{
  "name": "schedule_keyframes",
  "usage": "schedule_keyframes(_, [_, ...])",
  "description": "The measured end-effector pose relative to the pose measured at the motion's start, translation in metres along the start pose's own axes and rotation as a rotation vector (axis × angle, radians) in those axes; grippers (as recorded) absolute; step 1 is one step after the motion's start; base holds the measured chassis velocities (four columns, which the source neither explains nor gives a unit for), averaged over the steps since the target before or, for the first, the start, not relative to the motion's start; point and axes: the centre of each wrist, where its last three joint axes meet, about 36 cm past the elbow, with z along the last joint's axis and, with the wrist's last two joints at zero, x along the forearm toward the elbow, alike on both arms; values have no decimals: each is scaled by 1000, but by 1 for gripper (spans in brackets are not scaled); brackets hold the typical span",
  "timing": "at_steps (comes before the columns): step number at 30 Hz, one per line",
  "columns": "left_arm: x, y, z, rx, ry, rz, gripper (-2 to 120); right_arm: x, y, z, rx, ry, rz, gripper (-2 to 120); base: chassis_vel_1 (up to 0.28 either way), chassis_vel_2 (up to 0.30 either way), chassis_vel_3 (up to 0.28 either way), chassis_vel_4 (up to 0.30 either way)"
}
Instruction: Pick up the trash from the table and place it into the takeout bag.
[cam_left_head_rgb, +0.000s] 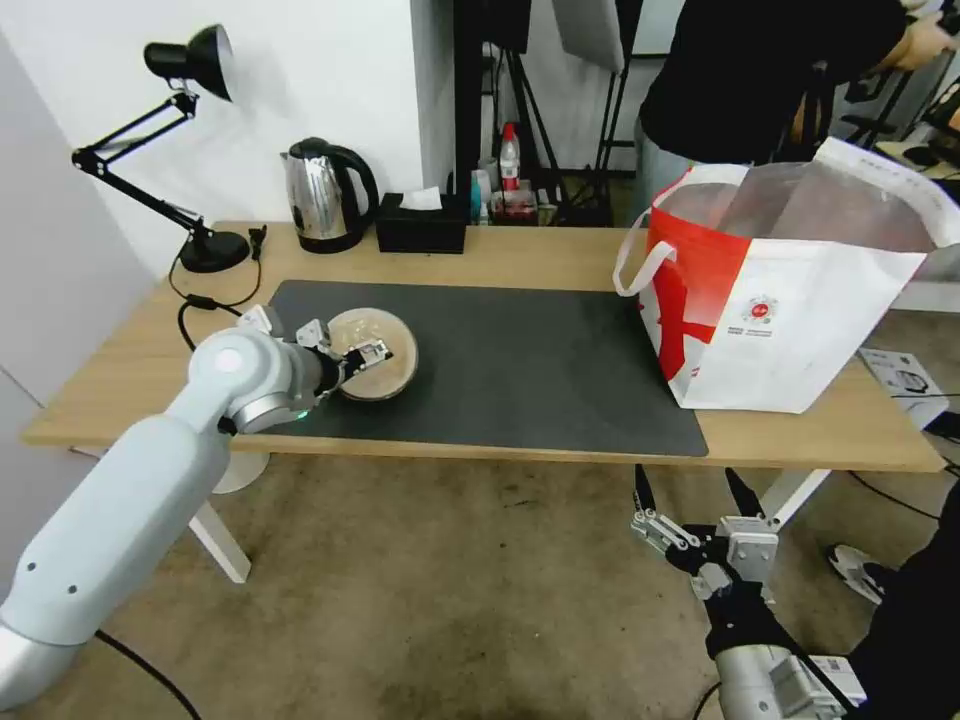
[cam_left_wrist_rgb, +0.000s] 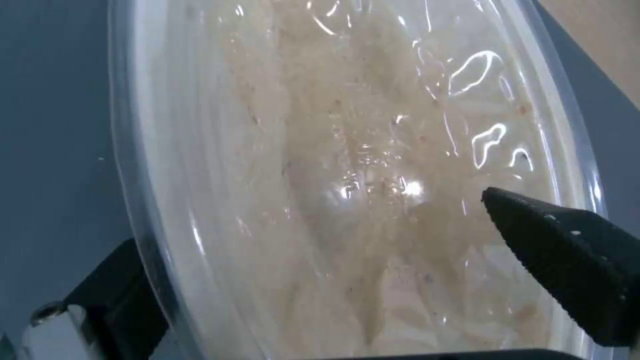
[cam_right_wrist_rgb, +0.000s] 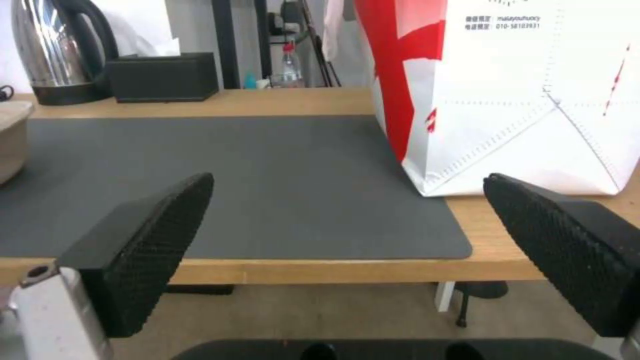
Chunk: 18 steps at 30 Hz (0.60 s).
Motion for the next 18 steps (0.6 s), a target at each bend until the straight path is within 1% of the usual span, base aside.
schedule_keyframes(4, [-2,-2,1,1,-1,2,99,0,0,0,0,0,0,100,0,0,0,0])
schedule_keyframes(5, [-2,-2,2,1,-1,2,95,0,0,0,0,0,0,100,0,0,0,0])
schedule_keyframes(6, [-2,-2,2,1,-1,2,95,0,0,0,0,0,0,100,0,0,0,0])
schedule_keyframes(9, [-1,-2,3,1,-4,4,87,0,0,0,0,0,0,100,0,0,0,0])
schedule_keyframes(10, [-1,-2,3,1,-5,4,82,0,0,0,0,0,0,100,0,0,0,0])
schedule_keyframes(12, [0,-1,3,1,-6,3,80,0,0,0,0,0,0,100,0,0,0,0])
schedule_keyframes(14, [1,1,3,4,-8,3,72,0,0,0,0,0,0,100,0,0,0,0])
schedule_keyframes(15, [2,2,4,5,-9,2,69,0,0,0,0,0,0,100,0,0,0,0])
schedule_keyframes(16, [2,2,4,5,-9,2,69,0,0,0,0,0,0,100,0,0,0,0])
schedule_keyframes(18, [3,4,5,8,-10,1,60,0,0,0,0,0,0,100,0,0,0,0])
